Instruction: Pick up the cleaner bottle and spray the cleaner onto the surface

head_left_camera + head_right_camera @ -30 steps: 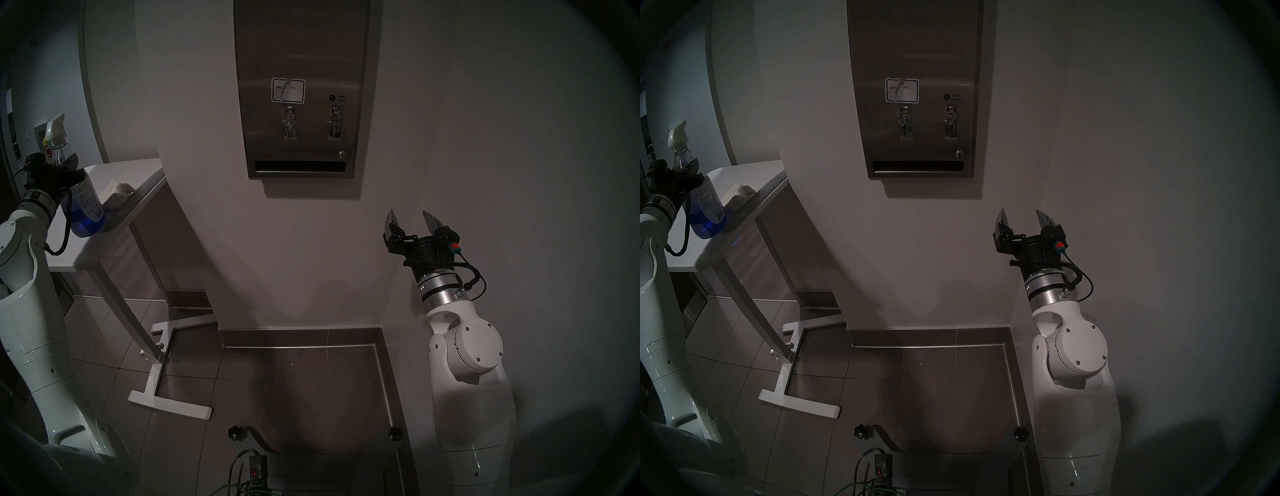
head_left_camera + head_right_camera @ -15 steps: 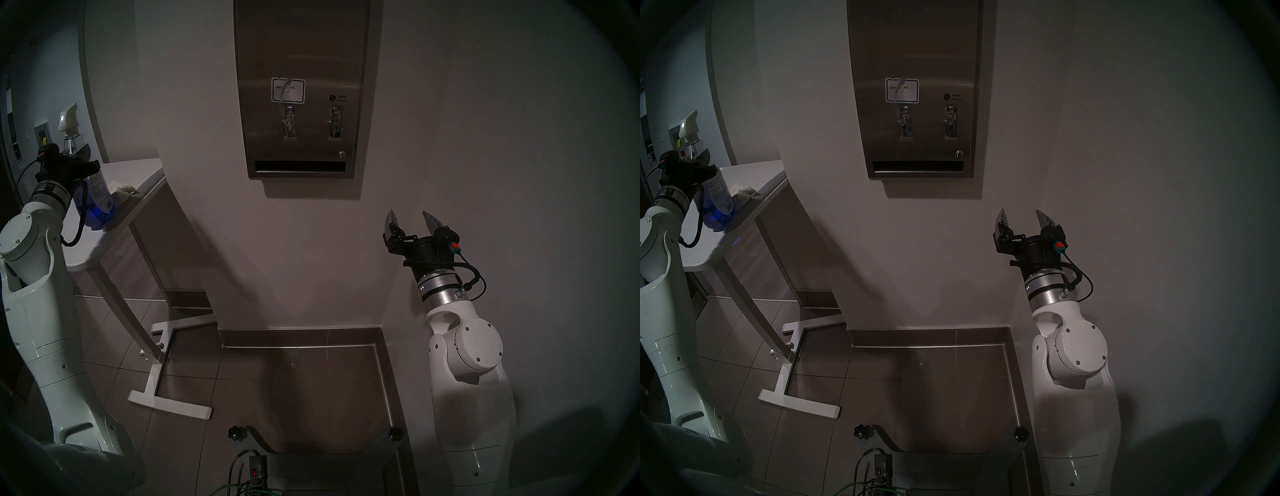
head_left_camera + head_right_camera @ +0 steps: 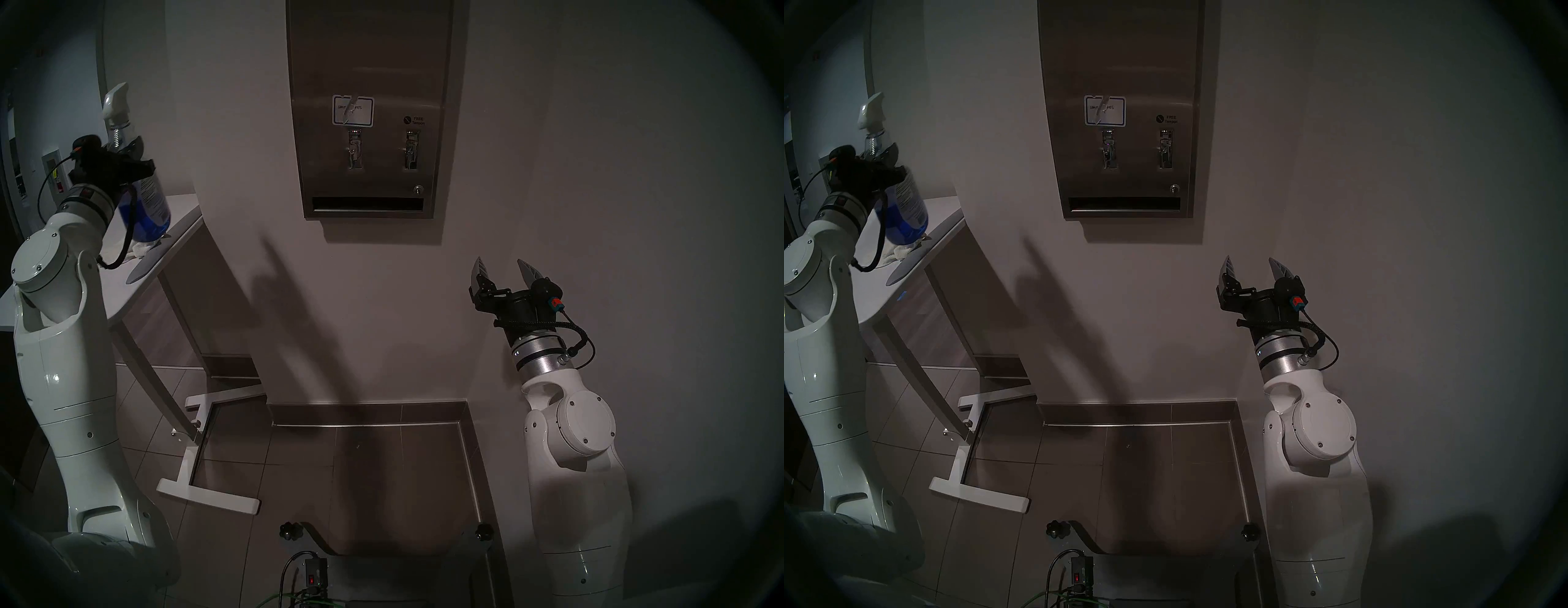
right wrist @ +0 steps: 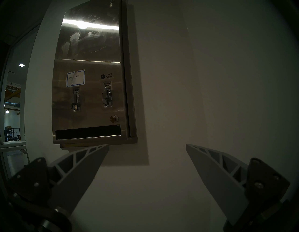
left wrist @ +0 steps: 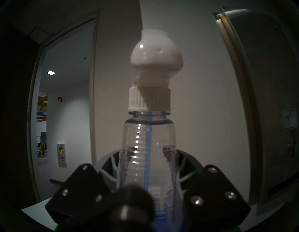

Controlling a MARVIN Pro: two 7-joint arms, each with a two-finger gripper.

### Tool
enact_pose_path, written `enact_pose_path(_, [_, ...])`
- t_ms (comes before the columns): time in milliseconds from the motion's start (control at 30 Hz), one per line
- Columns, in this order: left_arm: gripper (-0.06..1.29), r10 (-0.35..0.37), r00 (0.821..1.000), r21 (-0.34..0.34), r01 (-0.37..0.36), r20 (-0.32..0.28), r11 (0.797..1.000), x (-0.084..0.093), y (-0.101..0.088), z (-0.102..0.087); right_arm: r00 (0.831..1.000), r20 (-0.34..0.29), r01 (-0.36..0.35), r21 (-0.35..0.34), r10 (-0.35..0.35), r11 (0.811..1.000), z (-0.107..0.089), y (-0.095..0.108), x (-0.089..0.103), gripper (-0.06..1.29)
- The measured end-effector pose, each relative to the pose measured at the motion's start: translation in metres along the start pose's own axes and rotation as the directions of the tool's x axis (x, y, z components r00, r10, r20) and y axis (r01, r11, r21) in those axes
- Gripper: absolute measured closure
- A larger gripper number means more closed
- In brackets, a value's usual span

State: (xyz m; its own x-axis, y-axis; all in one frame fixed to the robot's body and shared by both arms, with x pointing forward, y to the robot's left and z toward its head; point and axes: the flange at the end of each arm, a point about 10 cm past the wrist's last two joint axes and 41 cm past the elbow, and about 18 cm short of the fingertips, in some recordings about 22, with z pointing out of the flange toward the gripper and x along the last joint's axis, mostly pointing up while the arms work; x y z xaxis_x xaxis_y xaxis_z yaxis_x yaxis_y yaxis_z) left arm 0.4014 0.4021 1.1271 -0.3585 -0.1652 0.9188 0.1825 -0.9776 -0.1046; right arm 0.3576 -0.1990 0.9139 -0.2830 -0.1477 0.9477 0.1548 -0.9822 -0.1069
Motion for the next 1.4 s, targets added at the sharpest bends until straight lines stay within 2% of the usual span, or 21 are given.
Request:
enact_pose_path(100, [0.82,-0.015,1.000,-0.030,0.015,-0.010,0.999,0.003,0.015,0.003,1.000,0.000,0.000,0.000,0.000,1.000,0.000,0.000,0.000,-0.01])
enact_pose_path(333, [0.82,-0.077,0.997,-0.126,0.074,-0.021,0.989,0.009,0.067,0.013,1.000,0.000,0.000,0.000,0.000,1.000,0.000,0.000,0.000,-0.01])
enact_pose_path(633, [0.83,-0.158,0.988,-0.199,0.155,0.003,0.968,0.010,0.119,0.019,1.000,0.000,0.000,0.000,0.000,1.000,0.000,0.000,0.000,-0.01])
enact_pose_path(867, [0.83,-0.201,0.979,-0.243,0.203,0.030,0.949,0.014,0.157,0.016,1.000,0.000,0.000,0.000,0.000,1.000,0.000,0.000,0.000,-0.01])
enact_pose_path(1133, [0.83,-0.231,0.971,-0.264,0.239,0.062,0.934,0.019,0.198,0.007,1.000,0.000,0.000,0.000,0.000,1.000,0.000,0.000,0.000,-0.01])
enact_pose_path(1267, [0.83,-0.235,0.969,-0.246,0.247,0.079,0.937,0.019,0.216,0.002,1.000,-0.001,0.000,0.000,0.000,1.000,0.000,0.000,0.000,-0.01])
enact_pose_path(1400, [0.83,-0.231,0.969,-0.222,0.245,0.088,0.944,0.018,0.225,0.000,1.000,-0.001,0.000,0.000,0.000,1.000,0.000,0.000,0.000,-0.01])
